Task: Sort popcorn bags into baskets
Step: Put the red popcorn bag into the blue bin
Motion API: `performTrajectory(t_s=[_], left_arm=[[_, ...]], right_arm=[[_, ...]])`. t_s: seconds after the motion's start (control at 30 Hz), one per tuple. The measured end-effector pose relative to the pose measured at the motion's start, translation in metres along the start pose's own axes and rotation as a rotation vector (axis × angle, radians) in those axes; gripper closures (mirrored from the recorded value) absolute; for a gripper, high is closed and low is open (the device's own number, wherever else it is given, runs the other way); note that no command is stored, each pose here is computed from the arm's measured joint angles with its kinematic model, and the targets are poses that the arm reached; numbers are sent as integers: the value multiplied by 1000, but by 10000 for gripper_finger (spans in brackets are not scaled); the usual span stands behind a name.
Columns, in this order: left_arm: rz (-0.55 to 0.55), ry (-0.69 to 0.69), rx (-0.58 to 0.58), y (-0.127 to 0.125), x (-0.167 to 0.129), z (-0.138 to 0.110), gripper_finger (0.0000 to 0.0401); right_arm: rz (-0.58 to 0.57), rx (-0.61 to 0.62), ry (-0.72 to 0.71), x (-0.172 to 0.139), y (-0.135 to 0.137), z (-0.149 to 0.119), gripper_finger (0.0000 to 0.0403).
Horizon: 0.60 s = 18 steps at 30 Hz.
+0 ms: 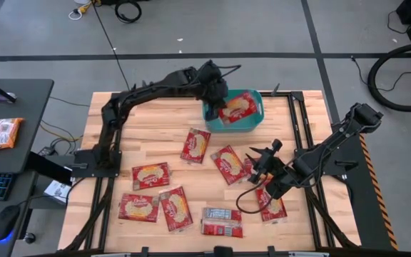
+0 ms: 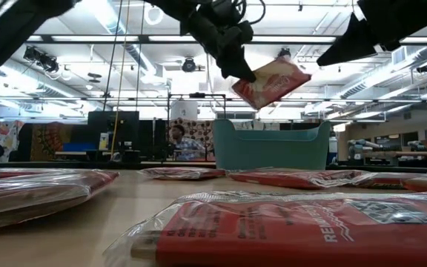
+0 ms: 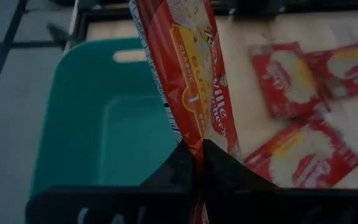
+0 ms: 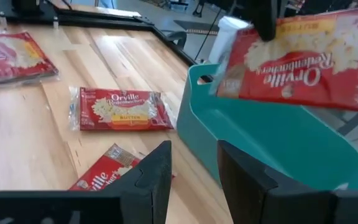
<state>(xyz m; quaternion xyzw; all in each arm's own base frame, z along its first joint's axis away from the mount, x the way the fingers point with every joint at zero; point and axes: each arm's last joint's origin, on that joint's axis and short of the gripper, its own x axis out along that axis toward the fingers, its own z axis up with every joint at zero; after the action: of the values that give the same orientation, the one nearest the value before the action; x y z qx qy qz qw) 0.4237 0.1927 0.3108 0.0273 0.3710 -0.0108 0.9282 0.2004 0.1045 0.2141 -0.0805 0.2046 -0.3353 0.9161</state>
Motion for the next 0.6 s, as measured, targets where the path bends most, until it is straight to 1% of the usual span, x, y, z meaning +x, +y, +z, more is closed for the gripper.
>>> performTrajectory(t_s=[0.07, 0.17, 0.27, 0.4, 0.6], left_arm=[[7, 24, -1, 10, 8, -4, 381], [16, 112, 8, 23, 25, -16, 381], [38, 160, 64, 30, 33, -22, 381], [13, 217, 122, 30, 48, -32, 381], [-17, 230, 195, 18, 56, -30, 381]], right_arm=[[33, 14, 19, -1, 1, -1, 269], [54, 29, 26, -4, 3, -2, 269], [49, 23, 4, -8, 3, -2, 269], [56, 17, -4, -11, 4, -3, 269], [60, 19, -6, -12, 4, -3, 269]])
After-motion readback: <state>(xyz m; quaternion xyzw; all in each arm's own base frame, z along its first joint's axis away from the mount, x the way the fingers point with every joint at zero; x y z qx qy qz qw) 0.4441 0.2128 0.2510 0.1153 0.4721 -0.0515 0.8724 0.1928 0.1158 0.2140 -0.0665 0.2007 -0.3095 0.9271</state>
